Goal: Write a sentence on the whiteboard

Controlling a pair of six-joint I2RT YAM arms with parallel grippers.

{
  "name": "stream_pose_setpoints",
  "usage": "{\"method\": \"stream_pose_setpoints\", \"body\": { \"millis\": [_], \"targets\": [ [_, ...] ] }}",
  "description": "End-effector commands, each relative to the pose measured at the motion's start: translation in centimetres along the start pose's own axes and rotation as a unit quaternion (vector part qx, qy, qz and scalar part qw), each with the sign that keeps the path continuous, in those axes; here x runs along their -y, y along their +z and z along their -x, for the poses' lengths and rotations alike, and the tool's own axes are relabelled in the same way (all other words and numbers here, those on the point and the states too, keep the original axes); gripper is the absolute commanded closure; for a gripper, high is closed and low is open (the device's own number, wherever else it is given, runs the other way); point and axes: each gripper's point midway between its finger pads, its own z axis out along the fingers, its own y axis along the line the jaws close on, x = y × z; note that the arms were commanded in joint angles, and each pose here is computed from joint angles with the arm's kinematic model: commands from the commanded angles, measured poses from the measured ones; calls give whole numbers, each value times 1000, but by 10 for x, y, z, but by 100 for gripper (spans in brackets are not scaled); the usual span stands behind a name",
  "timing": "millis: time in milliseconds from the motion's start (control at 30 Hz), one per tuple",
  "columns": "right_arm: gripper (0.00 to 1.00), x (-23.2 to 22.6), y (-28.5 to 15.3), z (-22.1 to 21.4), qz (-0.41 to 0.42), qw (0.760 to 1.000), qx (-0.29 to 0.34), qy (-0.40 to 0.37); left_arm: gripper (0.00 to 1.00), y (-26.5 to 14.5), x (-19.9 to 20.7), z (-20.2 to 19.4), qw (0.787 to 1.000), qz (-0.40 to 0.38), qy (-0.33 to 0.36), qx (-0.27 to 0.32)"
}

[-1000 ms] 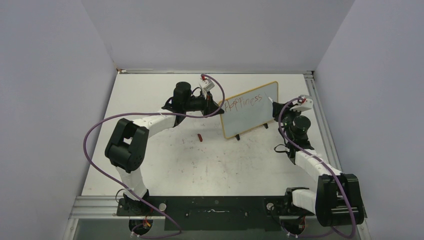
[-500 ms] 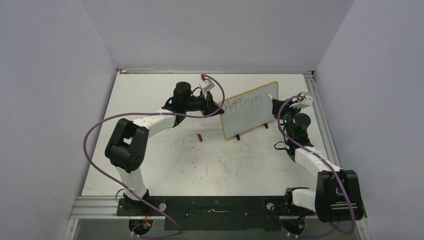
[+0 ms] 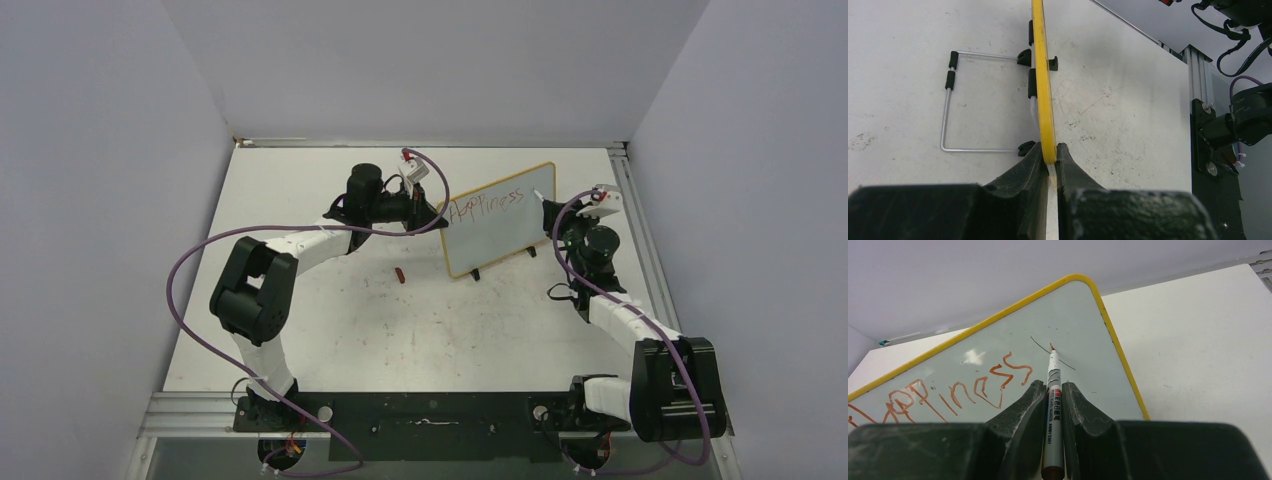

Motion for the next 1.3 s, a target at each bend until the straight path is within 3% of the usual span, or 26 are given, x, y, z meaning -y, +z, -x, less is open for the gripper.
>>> {"method": "stream_pose_setpoints", "body": {
  "millis": [0,467,900,1267],
  "targets": [
    [95,-4,0,7,3,1000,9,-14,100,-3,18,12,999,-30,22,3],
    [95,7,5,13,-29,999,19,-18,100,-3,18,12,999,-30,22,3],
    [95,-10,15,38,5,998,55,-18,100,-3,18,11,999,-31,19,3],
    [95,-20,14,27,22,999,39,-20,100,-3,18,12,999,-32,19,4]
  ]
}}
